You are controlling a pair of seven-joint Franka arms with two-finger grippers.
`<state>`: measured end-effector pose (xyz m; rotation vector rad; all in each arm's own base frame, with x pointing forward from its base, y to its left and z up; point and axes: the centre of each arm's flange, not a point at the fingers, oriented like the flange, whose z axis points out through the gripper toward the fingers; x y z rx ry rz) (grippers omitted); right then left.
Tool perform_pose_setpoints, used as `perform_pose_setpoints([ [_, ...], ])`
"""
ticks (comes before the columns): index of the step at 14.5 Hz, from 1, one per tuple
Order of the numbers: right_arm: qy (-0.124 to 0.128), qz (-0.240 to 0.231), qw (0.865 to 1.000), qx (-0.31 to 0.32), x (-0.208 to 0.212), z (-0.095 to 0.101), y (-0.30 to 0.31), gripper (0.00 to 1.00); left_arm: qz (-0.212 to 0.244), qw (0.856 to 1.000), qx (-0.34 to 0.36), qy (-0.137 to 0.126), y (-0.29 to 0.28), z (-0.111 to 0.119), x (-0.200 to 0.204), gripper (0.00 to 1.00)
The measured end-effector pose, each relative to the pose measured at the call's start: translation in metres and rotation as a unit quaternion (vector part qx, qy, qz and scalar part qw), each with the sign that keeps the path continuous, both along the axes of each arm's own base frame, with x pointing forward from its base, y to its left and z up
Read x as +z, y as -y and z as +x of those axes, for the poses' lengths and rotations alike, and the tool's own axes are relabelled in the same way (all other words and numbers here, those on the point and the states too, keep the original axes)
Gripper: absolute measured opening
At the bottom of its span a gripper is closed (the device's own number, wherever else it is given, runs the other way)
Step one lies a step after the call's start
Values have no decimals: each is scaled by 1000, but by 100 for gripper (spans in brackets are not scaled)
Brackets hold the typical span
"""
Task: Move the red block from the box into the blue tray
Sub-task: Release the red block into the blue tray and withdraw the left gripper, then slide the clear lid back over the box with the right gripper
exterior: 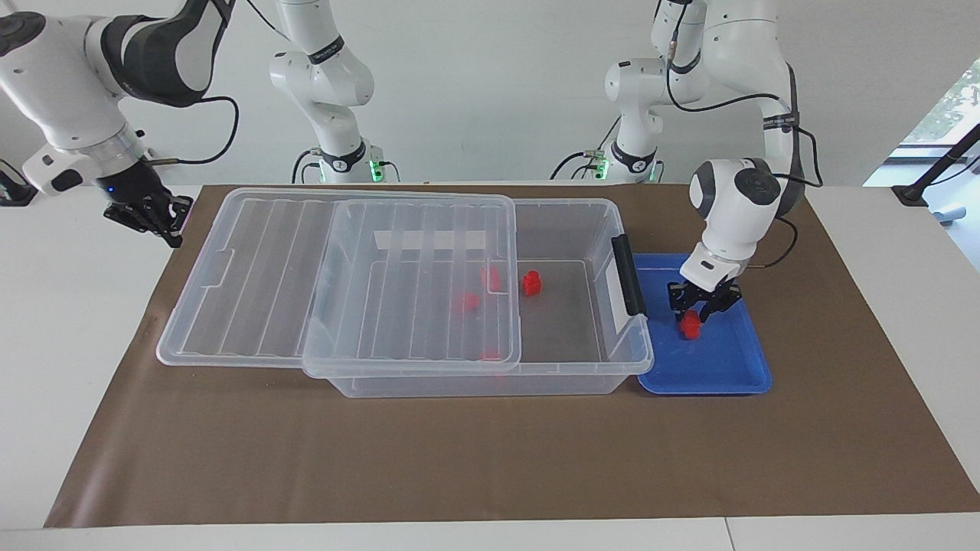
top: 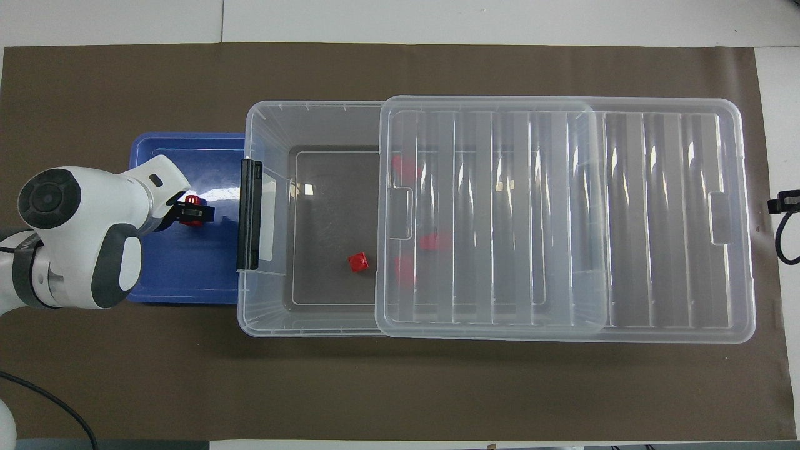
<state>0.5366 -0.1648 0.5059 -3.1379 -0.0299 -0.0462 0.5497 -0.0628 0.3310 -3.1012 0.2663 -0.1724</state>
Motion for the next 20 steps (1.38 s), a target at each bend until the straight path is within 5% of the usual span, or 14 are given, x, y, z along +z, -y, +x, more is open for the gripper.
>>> perform_pose_setpoints([
  [2, -3, 1, 1000, -6, -20, 5, 9, 1, 2, 1000, 1, -10, 0, 3, 9, 100],
  [6, -6, 2, 1000, -4, -40, 6, 7, 1, 7, 1000, 4, -27, 0, 14, 52, 100],
  [12, -8, 3, 1000, -6, -42, 12, -18, 1, 15, 999, 8, -49, 4, 29, 179, 100],
  [20, -16, 5, 999, -40, -47, 22, -82, 1, -9, 996, 22, -85, -4, 15, 279, 100],
])
